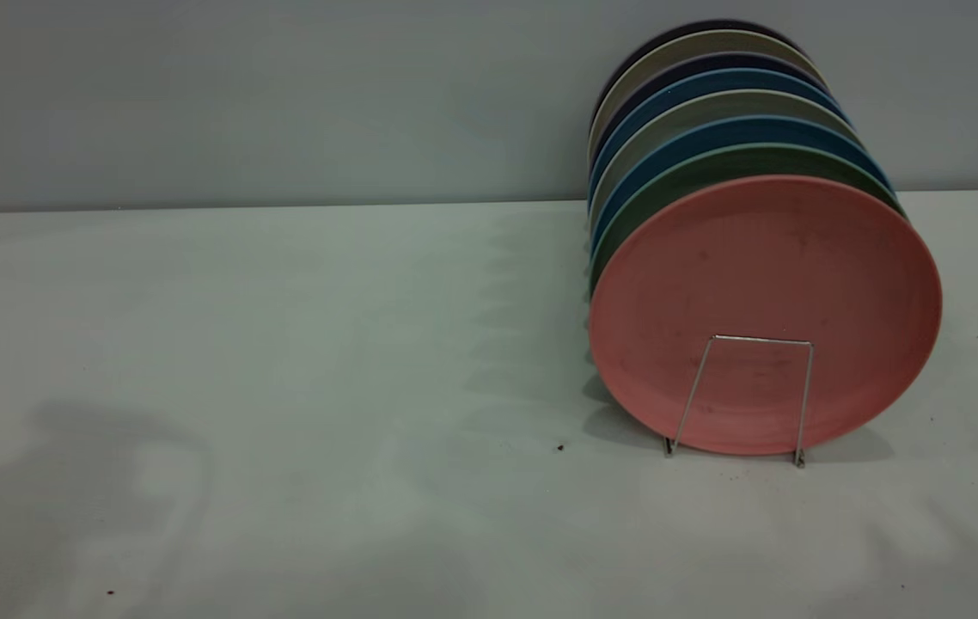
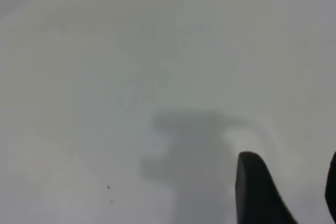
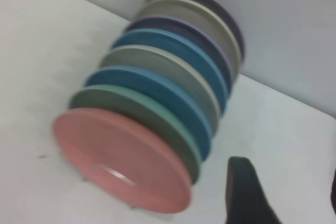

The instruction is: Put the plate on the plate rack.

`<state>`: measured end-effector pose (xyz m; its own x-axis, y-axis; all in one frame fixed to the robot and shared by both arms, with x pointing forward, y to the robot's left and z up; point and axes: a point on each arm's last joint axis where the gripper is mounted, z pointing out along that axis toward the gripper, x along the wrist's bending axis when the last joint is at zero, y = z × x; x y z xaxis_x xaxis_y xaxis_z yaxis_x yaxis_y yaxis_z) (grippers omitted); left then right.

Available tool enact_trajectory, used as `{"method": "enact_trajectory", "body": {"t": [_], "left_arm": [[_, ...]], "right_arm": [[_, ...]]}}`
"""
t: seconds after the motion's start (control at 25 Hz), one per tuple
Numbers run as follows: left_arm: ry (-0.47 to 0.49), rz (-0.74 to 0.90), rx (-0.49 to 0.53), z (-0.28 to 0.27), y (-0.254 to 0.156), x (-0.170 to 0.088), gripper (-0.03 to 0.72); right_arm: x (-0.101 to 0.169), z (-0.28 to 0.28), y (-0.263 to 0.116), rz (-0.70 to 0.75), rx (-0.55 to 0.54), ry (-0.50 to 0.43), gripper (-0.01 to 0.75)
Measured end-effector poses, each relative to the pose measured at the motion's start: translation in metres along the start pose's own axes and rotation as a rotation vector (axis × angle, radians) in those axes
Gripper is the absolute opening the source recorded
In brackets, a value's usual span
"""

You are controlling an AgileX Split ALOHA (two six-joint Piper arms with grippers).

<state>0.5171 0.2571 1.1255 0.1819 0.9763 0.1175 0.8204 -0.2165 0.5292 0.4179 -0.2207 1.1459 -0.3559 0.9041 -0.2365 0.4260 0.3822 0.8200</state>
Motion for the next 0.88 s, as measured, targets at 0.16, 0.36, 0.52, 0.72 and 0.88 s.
{"method": "enact_trajectory", "body": {"t": [0.16, 0.36, 0.52, 0.72, 0.88], "left_arm": [[-0.08, 0.01, -0.069, -0.042, -0.012, -0.004, 0.36], [-0.149, 0.043, -0.121, -0.082, -0.033, -0.008, 0.36], [-0.161, 0.068, -0.129, -0.094, -0.064, -0.01, 0.36], [-0.162, 0.071, -0.126, -0.093, -0.111, -0.013, 0.36], [-0.159, 0.068, -0.154, -0.088, -0.148, -0.015, 0.36]], "right_arm": [[0.002, -0.025, -0.004, 0.008, -0.02, 0.088, 0.405], [0.007, -0.052, -0.016, 0.002, 0.011, 0.207, 0.405], [0.008, -0.072, -0.027, 0.004, 0.044, 0.259, 0.405], [0.005, -0.099, -0.049, 0.008, 0.05, 0.273, 0.404], [0.01, -0.105, -0.08, 0.024, 0.06, 0.304, 0.398]]}}
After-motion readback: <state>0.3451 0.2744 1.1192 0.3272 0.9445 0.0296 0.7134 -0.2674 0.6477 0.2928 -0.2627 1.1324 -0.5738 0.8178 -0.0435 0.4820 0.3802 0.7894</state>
